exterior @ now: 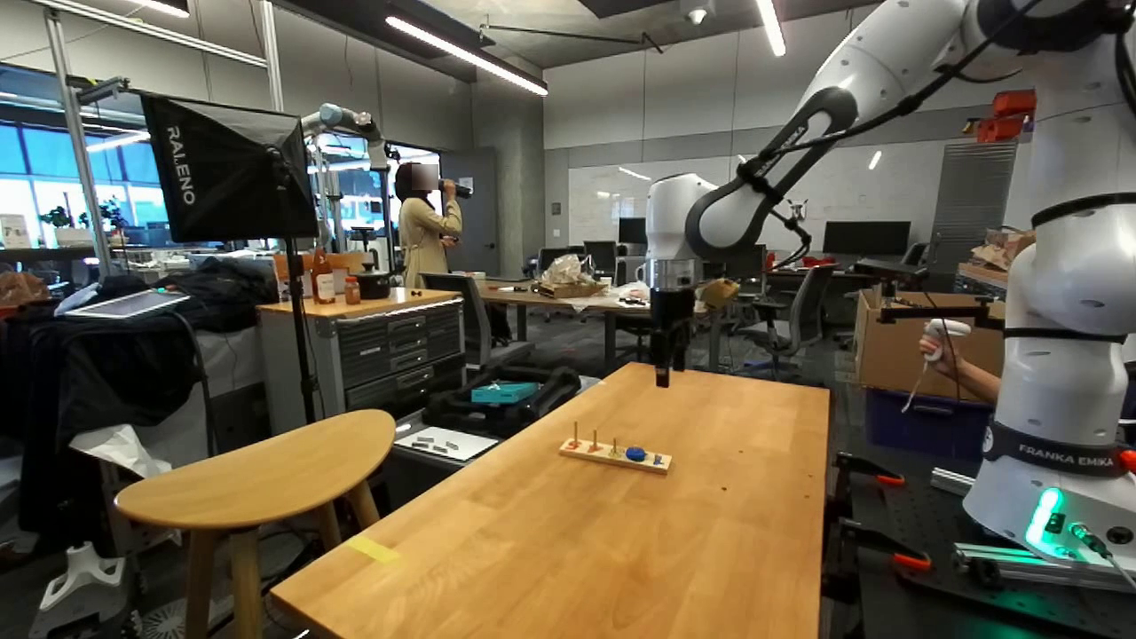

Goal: Remove the blue ring from the wooden platform

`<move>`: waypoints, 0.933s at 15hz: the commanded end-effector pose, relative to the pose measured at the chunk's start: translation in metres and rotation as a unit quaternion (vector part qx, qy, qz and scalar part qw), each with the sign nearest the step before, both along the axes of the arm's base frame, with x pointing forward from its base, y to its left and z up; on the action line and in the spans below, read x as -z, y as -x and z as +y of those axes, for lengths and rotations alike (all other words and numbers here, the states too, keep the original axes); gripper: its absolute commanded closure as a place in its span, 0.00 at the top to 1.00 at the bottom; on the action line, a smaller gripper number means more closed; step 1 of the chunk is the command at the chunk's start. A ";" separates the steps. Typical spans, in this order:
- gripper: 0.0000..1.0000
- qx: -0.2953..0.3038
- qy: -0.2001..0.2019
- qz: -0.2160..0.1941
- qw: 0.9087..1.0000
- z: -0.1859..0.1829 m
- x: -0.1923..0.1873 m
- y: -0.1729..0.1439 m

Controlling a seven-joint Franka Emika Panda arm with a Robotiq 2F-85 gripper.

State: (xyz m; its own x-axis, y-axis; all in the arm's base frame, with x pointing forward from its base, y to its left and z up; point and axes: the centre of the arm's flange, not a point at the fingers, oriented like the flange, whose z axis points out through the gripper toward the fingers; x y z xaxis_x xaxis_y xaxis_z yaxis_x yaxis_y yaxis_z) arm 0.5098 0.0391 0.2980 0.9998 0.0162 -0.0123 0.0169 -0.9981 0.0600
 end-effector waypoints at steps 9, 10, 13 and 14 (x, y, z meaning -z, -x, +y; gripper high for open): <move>1.00 -0.002 0.003 0.051 0.999 0.004 0.122 -0.095; 1.00 -0.003 0.003 0.051 0.999 0.004 0.130 -0.095; 1.00 -0.006 0.004 0.052 0.999 0.005 0.148 -0.096; 1.00 -0.005 0.003 0.052 0.999 0.005 0.153 -0.095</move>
State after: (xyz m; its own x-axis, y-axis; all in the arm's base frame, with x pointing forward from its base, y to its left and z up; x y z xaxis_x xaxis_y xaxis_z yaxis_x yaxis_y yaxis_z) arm 0.5904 0.0424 0.1613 0.9911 0.0114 -0.1323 0.0184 -0.9985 0.0520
